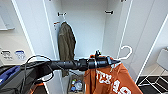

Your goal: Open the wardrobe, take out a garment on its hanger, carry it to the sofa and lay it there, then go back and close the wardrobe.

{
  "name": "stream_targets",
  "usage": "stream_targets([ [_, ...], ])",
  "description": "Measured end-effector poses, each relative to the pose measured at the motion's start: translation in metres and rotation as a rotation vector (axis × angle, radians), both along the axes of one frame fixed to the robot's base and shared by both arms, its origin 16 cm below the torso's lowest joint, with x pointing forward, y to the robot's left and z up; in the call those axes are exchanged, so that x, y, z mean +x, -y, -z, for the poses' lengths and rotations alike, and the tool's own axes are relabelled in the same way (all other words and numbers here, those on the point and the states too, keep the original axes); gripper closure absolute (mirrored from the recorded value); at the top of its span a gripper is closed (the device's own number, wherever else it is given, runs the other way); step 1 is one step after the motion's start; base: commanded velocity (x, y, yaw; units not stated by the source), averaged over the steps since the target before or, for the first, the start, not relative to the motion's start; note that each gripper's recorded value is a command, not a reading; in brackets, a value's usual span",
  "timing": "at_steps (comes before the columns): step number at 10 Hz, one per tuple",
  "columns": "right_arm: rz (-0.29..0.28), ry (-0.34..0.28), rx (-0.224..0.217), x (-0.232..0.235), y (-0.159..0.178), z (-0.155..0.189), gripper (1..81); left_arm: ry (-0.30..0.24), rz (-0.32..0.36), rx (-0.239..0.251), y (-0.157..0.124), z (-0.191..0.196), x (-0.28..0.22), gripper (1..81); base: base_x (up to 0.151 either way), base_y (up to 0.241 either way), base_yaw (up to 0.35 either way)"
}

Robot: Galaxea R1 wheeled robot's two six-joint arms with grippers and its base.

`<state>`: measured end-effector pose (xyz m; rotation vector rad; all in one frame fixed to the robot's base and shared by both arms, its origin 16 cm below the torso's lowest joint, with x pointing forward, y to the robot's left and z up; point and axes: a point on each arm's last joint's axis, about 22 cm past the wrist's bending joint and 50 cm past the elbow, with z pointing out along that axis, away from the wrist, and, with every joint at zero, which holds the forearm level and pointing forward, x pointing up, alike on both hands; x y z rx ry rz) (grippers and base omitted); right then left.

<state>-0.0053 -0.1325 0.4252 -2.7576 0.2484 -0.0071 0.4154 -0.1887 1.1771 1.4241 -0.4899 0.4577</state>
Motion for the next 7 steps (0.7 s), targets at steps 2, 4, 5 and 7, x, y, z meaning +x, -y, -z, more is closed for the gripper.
stream_targets([
  [2, 0.0, -0.001, 0.0, -0.0001, -0.0004, 0.0, 1.0, 0.0, -0.008, 0.017, -0.0008, 0.0055, 0.0021, 81.1, 0.0, 0.0, 0.0],
  [4, 0.0, -0.001, 0.001, -0.0006, -0.0004, 0.0, 1.0, -0.003, -0.019, 0.03, -0.0032, 0.0107, 0.0051, 81.1, 0.0, 0.0, 0.0],
  [5, 0.0, -0.001, 0.0, -0.0006, 0.0, 0.0, 1.0, -0.003, -0.021, 0.033, -0.0041, 0.0114, 0.0063, 81.1, 0.0, 0.0, 0.0],
  [7, 0.0, -0.001, 0.0, -0.0005, 0.0, 0.0, 1.0, -0.003, -0.021, 0.033, -0.0041, 0.0114, 0.0063, 81.1, 0.0, 0.0, 0.0],
])
